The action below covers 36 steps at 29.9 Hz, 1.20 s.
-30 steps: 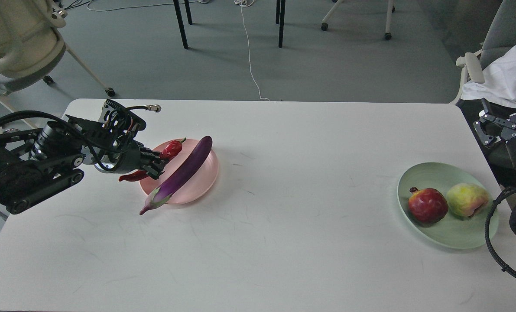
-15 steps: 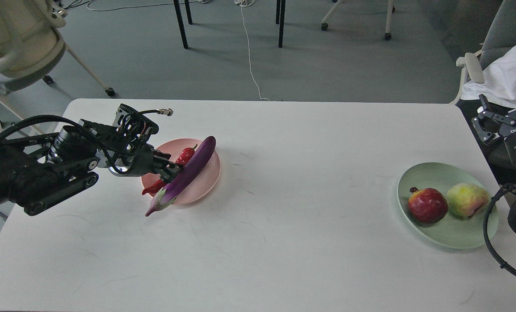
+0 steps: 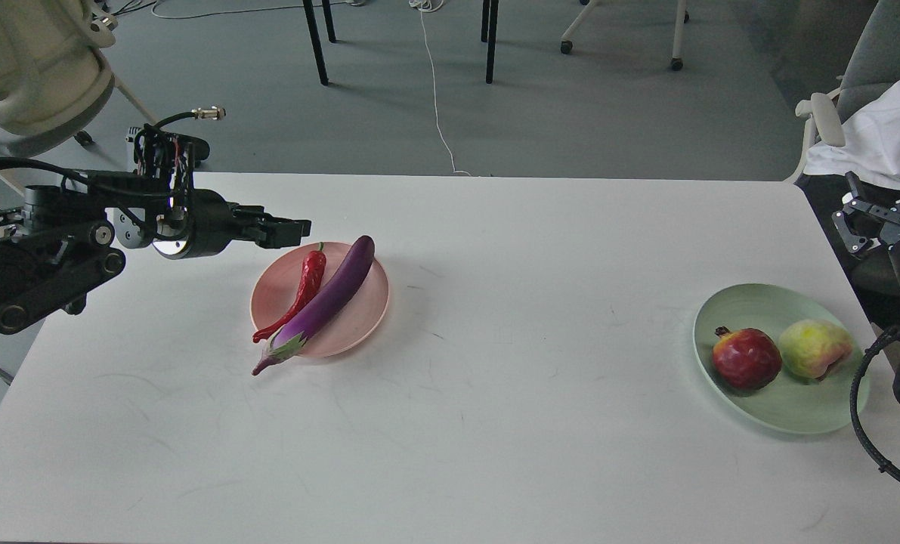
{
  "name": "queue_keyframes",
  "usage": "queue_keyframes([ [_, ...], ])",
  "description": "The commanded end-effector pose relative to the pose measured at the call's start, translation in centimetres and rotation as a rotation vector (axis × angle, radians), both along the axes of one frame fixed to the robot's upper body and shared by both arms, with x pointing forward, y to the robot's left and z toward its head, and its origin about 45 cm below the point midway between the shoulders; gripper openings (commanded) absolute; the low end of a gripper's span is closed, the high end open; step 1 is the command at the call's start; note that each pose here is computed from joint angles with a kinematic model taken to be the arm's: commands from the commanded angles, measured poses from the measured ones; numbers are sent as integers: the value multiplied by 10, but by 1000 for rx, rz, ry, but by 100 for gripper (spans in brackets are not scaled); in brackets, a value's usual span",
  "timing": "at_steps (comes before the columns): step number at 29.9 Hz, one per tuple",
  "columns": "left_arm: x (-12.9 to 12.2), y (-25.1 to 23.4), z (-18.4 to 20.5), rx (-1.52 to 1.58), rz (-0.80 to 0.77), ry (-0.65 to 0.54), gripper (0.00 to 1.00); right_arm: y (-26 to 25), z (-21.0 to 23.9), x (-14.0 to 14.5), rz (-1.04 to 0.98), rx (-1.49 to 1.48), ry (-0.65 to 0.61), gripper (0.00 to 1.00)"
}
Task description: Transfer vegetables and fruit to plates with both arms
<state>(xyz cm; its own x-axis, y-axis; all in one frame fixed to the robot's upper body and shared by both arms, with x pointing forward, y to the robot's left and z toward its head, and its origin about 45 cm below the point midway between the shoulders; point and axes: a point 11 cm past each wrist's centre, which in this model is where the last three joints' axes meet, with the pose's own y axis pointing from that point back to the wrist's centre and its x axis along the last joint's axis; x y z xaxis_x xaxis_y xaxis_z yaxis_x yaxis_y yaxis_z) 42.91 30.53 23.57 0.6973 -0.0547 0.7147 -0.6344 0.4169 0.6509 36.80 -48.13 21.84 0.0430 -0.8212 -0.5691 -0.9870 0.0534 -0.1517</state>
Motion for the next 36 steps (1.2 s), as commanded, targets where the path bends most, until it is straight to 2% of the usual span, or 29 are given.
queue_keyframes([
  [1,15,15,30,-190,138,-29,95,-3,1,1,-11,-5,-2,99],
  [5,32,33,56,-461,311,-41,98,-4,2,1,-13,-5,-4,99],
  [9,40,46,68,-750,462,-6,98,-4,4,3,-14,-4,-9,99],
  [16,52,49,66,-1204,648,86,98,5,6,11,-4,18,-28,99],
  [22,62,72,71,-1648,811,104,98,29,14,29,28,63,-72,99],
  [27,46,80,28,-1991,914,198,98,56,7,41,53,193,-68,99],
  [32,41,82,13,-2231,938,203,98,69,-3,44,44,312,-60,99],
  [36,41,70,12,-2302,894,236,98,78,-9,46,54,350,-48,99],
])
